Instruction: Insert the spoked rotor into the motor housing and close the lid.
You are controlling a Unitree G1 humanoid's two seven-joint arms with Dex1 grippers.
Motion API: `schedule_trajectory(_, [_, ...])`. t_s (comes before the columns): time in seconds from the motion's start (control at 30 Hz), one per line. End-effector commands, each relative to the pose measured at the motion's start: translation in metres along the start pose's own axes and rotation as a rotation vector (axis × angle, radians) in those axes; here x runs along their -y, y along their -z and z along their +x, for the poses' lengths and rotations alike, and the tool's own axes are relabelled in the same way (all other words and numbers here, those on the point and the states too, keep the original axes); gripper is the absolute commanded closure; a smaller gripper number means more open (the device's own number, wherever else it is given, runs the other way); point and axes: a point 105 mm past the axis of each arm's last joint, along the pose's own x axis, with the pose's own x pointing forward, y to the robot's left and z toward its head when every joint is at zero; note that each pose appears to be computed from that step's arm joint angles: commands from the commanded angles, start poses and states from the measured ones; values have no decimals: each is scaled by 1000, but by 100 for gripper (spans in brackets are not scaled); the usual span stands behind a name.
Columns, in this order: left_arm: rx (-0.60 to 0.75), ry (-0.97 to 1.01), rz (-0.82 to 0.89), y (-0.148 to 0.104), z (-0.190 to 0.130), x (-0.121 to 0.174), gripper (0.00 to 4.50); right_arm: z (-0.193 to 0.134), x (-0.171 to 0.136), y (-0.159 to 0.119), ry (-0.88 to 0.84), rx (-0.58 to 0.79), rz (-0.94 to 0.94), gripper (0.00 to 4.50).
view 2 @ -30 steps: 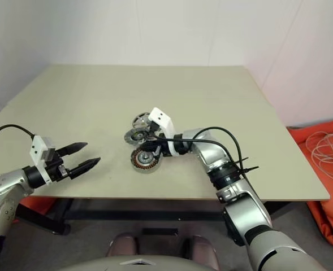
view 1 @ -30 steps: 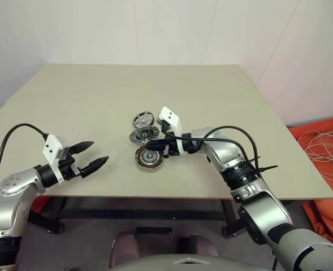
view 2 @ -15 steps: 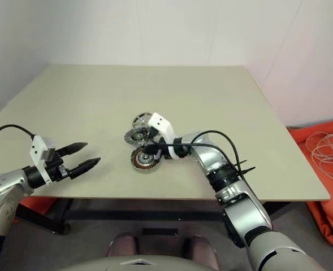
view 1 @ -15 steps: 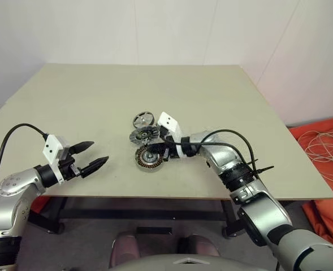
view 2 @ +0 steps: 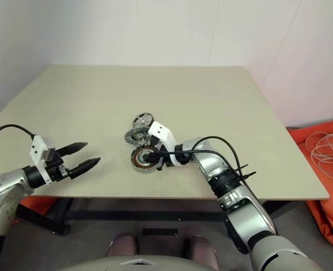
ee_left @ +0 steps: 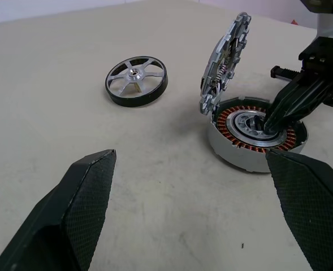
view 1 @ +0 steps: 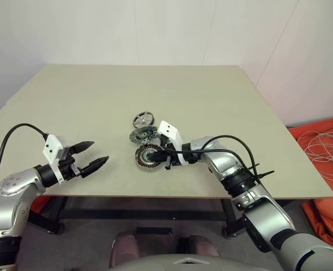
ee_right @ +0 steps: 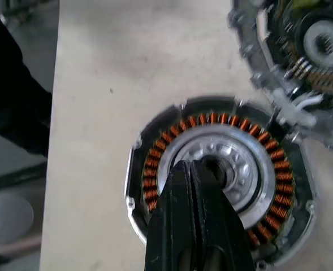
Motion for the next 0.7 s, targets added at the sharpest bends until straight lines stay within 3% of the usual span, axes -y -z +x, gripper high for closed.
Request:
schedule_trajectory(0.03, [24,5,34,-11,0,-1,0,-5,5,-31,16,100,-11,447])
schedule_trajectory(0.43, [23,3,31,-10,-1,0,0,-4,6,-19,20,63,-19,447])
schedule_trajectory(0.7, [21,7,29,-9,-1,1,0,1,19,11,87,-47,-22,447])
